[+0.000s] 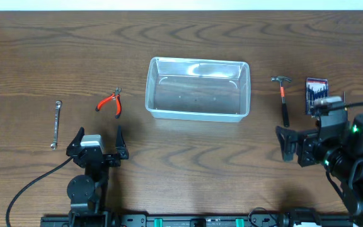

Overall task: Pack container
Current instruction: 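Move the right gripper over the yellow-black screwdriver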

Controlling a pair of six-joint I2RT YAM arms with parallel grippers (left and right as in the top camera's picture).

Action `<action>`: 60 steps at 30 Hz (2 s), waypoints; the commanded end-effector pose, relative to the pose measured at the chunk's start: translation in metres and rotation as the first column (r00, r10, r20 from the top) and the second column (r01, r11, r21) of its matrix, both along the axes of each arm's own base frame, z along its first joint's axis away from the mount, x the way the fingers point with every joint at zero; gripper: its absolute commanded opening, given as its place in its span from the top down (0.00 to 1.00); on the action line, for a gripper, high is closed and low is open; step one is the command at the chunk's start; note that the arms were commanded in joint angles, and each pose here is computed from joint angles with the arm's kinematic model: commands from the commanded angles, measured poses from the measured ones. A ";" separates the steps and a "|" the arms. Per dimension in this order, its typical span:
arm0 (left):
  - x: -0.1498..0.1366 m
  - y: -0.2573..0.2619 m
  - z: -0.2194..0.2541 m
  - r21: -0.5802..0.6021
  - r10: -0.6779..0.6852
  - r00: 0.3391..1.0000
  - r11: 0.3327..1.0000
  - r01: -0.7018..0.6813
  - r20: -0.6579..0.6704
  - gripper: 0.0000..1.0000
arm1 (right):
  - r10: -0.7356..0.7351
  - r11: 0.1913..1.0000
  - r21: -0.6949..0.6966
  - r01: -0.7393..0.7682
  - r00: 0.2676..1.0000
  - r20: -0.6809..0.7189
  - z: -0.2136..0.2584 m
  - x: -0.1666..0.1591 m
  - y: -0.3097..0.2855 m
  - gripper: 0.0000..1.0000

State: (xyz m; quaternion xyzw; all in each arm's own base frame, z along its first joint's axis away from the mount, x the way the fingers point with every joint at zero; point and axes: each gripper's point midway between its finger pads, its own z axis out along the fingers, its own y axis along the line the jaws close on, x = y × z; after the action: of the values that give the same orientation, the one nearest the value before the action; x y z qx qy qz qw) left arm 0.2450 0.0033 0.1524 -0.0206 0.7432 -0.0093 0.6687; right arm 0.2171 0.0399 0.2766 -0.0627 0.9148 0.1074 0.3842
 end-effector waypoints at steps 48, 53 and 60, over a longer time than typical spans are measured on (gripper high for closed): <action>-0.001 0.000 -0.015 -0.010 -0.002 0.999 1.000 0.002 -0.048 0.02 | -0.310 0.951 -0.142 0.275 0.849 -0.427 -0.081 0.173 -0.144 0.01; -0.001 0.000 -0.015 -0.010 -0.002 0.999 1.000 0.002 -0.048 0.02 | -0.277 0.949 -0.263 0.172 0.854 -0.440 -0.106 0.189 -0.137 0.01; -0.001 0.000 -0.015 -0.010 -0.002 0.999 1.000 0.002 -0.048 0.02 | -0.458 0.850 -0.451 0.273 0.806 -0.375 -0.117 0.205 -0.149 0.01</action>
State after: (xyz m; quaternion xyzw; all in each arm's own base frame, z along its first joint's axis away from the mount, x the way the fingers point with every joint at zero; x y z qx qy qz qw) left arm 0.2450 0.0033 0.1523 -0.0206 0.7433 -0.0093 0.6685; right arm 0.4154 -0.0960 0.1505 0.0408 0.9870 -0.0830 0.1318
